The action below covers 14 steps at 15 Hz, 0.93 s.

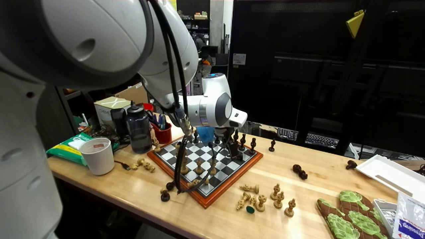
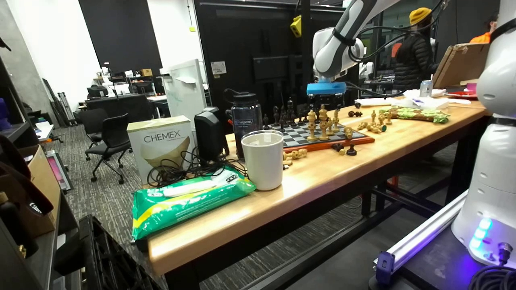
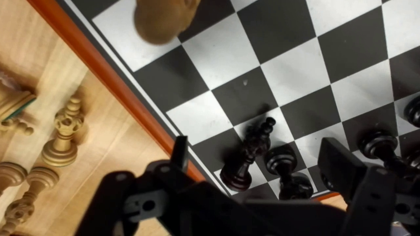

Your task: Remove a chess piece from the chessboard

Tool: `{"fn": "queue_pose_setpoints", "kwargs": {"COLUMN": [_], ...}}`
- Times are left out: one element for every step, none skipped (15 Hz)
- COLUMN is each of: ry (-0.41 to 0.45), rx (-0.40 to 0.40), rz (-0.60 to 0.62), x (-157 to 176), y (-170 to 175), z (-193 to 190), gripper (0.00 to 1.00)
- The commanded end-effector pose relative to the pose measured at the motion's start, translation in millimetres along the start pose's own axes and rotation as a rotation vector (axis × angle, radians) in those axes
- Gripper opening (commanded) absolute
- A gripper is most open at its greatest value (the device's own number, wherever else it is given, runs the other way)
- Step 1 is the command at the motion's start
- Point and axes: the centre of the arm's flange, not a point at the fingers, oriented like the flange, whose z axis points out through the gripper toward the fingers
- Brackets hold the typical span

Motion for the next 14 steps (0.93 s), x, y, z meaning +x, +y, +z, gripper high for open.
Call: {"fn": "queue_pose_setpoints", "kwargs": {"ry": [0.062,0.069,0.075,0.078,0.079,0.08,0.079,0.078,0.077,0.077,0.077,0.078,0.079,0.079], "rx": [-0.004,-0.004,-0.007,-0.01,-0.012,-0.014,-0.014,-0.015,-0.016,-0.018,-0.019,-0.019,-0.021,-0.023], "rz": [-0.005,-0.008,-0.007,-0.006,-0.005,-0.005,-0.005,-0.005,-0.009,-0.01,-0.009,-0.01,-0.01,-0.011], "x": [-10.8,-11.3,-11.1,-10.8,-9.9,-9.5,-8.8,-8.5,-8.3,-8.0,-7.4,-6.9,-6.4,-6.1], "y": [-0.4,-0.8,-1.2,-1.1,-1.4,-1.5,-1.9,-2.0,-2.5,-2.7,-2.7,-2.8,-2.8,-2.9], "z": [3.2,4.6,6.6,8.0,10.8,12.8,15.0,16.7,18.8,20.2,20.9,21.8,22.4,22.9], "gripper": [1.0,1.0,1.0,1.0,1.0,1.0,1.0,1.0,1.0,1.0,1.0,1.0,1.0,1.0]}}
